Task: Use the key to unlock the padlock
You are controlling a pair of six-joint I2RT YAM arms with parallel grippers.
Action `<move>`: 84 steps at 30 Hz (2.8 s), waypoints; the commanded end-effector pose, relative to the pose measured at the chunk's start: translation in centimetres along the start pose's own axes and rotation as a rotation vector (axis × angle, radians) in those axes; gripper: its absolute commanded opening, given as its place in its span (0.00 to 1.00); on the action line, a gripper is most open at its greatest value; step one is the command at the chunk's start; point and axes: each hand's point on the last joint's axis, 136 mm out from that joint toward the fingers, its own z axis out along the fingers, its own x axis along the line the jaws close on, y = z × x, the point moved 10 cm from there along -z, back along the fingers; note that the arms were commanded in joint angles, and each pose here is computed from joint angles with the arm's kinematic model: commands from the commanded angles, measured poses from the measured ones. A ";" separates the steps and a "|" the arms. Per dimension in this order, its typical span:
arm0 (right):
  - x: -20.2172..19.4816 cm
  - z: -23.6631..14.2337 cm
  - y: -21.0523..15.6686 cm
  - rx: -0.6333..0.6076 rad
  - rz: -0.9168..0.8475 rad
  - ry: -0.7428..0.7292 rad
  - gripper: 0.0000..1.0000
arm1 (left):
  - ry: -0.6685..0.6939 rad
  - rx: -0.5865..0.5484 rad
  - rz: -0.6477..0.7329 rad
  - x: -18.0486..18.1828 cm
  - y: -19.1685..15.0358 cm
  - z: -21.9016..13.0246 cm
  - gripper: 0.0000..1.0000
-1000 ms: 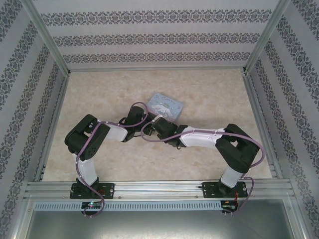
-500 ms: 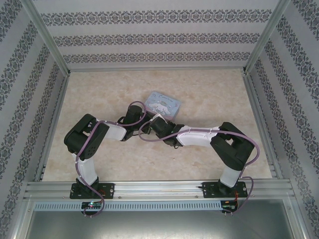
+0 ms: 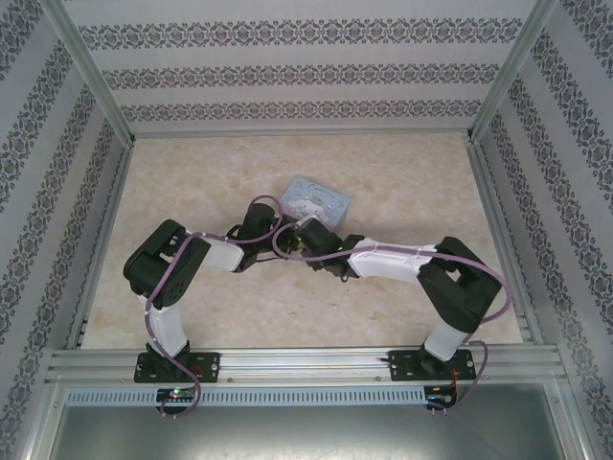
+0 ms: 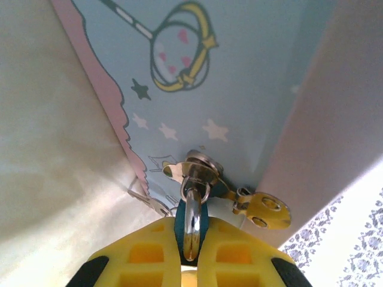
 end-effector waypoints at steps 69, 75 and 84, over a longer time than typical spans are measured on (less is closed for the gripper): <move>-1.8 -1.2 2.2 -0.022 -0.048 0.108 0.28 | -0.062 0.089 0.053 -5.0 -1.2 -1.0 0.00; -1.9 -0.4 2.2 -0.015 -0.066 0.038 0.27 | -0.062 0.091 0.056 -5.0 -1.2 -0.9 0.00; -1.8 0.7 3.1 -0.019 -0.075 -0.039 0.18 | -0.064 0.091 0.057 -5.0 -1.1 -0.9 0.00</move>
